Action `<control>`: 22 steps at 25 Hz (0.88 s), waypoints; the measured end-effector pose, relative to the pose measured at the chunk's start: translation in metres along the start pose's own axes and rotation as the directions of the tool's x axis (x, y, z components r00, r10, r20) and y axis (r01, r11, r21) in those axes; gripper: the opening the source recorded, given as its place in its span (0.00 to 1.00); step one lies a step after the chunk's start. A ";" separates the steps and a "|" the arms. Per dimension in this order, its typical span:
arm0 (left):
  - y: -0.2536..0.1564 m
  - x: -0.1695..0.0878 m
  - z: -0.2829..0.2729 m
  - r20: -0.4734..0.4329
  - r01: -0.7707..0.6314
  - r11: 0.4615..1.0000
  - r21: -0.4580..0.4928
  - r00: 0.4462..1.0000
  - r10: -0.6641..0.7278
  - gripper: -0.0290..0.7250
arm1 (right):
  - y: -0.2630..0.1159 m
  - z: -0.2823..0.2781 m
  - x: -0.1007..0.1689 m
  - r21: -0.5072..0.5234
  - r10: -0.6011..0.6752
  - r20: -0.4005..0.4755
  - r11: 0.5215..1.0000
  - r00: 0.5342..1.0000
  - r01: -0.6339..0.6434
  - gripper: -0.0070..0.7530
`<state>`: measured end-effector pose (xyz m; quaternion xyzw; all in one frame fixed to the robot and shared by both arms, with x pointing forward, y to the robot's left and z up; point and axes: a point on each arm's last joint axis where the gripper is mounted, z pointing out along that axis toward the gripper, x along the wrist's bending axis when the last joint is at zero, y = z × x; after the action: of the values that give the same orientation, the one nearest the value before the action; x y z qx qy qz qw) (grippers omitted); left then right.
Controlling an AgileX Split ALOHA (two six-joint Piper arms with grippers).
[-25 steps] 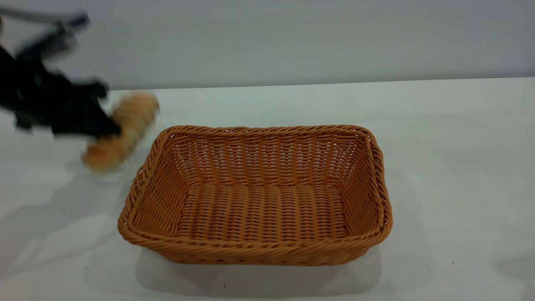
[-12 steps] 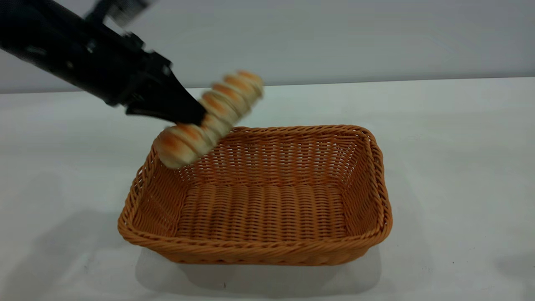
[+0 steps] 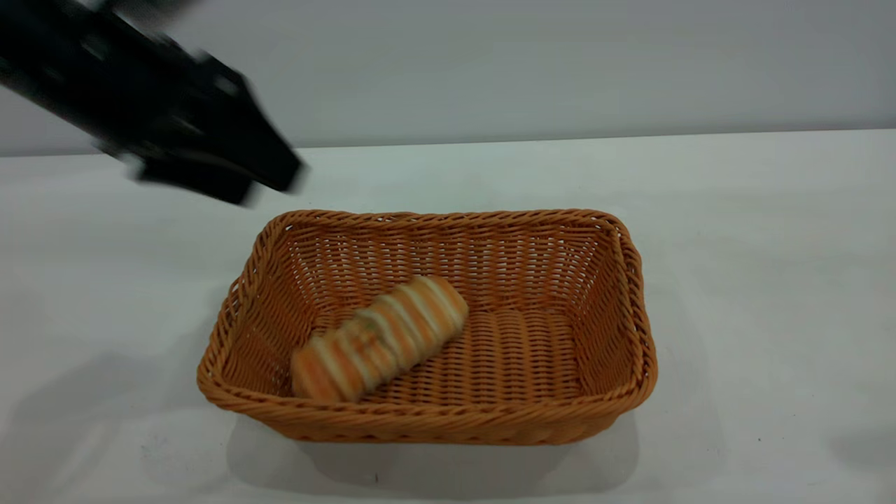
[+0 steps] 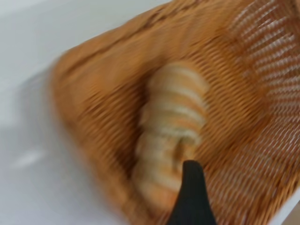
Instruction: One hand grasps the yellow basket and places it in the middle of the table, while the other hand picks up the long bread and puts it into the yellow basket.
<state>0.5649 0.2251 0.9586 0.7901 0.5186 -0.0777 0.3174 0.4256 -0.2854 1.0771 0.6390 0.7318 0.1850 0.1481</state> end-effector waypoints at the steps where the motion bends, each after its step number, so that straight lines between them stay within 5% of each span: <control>1: 0.000 -0.002 -0.022 -0.052 -0.004 1.000 0.019 0.999 0.005 0.88 | -0.001 0.000 0.000 0.013 -0.001 -0.001 1.000 1.000 0.001 0.76; 7: -0.025 -0.040 -0.125 -0.331 -0.010 0.993 0.114 0.942 0.048 0.74 | -0.013 -0.009 0.002 0.080 -0.003 -0.010 0.997 1.000 0.003 0.76; 15: -0.083 -0.123 -0.214 -0.425 -0.158 0.982 -0.106 0.900 0.099 0.66 | -0.056 -0.070 0.010 -0.082 -0.044 0.000 0.996 0.999 0.044 0.76; 22: -0.156 -0.149 -0.224 -0.473 -0.141 0.971 -0.192 0.880 0.034 0.66 | -0.106 -0.114 0.017 -0.337 -0.091 0.041 0.936 0.995 0.099 0.76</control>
<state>0.3157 0.2815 1.1365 0.7679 0.5486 0.1871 0.2725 0.2782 -0.2899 1.1298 0.5702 0.7171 0.2927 0.2738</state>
